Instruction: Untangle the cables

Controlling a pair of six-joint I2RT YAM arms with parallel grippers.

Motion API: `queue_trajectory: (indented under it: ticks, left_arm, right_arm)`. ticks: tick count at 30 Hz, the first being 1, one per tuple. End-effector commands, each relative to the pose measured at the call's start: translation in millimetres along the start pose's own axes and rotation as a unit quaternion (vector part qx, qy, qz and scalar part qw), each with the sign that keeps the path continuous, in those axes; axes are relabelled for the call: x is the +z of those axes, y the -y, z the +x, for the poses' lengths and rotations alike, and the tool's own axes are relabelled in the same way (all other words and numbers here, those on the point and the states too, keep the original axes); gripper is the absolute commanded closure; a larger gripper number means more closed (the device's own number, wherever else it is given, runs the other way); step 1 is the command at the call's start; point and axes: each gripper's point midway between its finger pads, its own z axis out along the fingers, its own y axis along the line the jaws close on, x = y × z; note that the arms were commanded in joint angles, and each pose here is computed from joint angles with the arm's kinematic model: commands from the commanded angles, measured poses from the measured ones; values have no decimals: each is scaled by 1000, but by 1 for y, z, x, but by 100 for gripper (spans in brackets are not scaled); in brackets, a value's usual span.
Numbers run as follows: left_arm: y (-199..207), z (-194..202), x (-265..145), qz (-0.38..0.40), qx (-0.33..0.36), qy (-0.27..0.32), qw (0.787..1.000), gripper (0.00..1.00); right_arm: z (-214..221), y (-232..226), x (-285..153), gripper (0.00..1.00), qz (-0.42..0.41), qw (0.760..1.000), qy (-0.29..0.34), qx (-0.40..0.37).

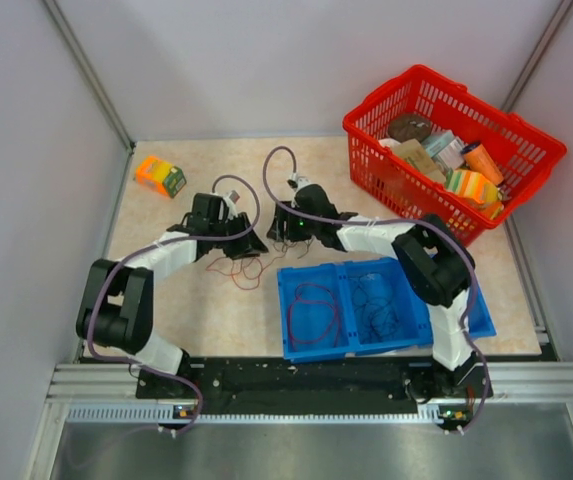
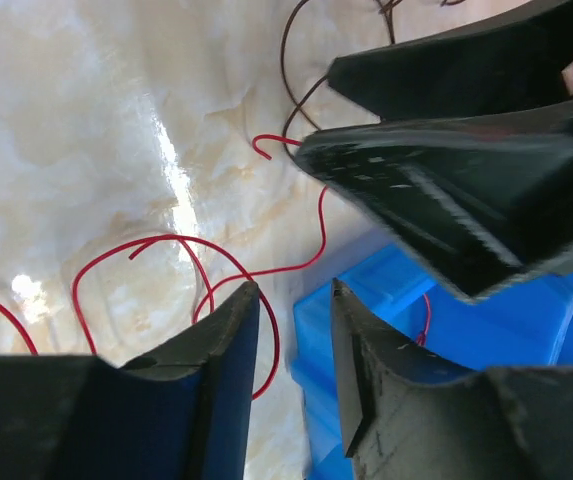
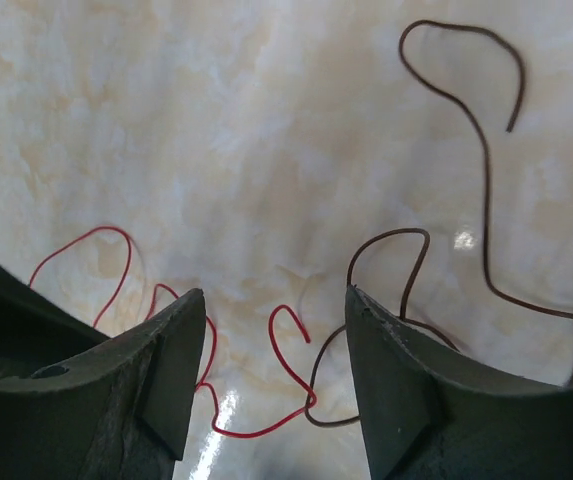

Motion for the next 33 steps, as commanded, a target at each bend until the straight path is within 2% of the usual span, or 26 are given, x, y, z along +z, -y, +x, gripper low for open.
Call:
queue_trajectory:
  ticks: [1,6,13,19,25,30,33]
  left_arm:
    - [18,-9,11,60,-4,12,998,57]
    - [15,5,22,53,16,-9,998,47]
    - [4,11,38,-11,61,-11,998,49]
    - [-2,13,47,-28,70,-12,997,50]
    - [6,10,53,-22,85,-9,996,49]
    - [20,22,61,-4,126,-23,992,44]
    - [18,28,66,-12,130,-28,991,45]
  right_arm:
    - [-61,-29,-33,43,-63,995,80,15]
    - [-65,-24,-40,43,-59,994,85,21]
    - [-67,-17,-42,43,-59,994,89,30]
    - [-64,-12,-37,43,-52,995,81,33]
    - [-56,-7,-24,43,-46,997,57,33]
    - [-53,-10,-20,43,-58,997,49,33]
    - [-52,-10,-18,43,-60,997,47,35]
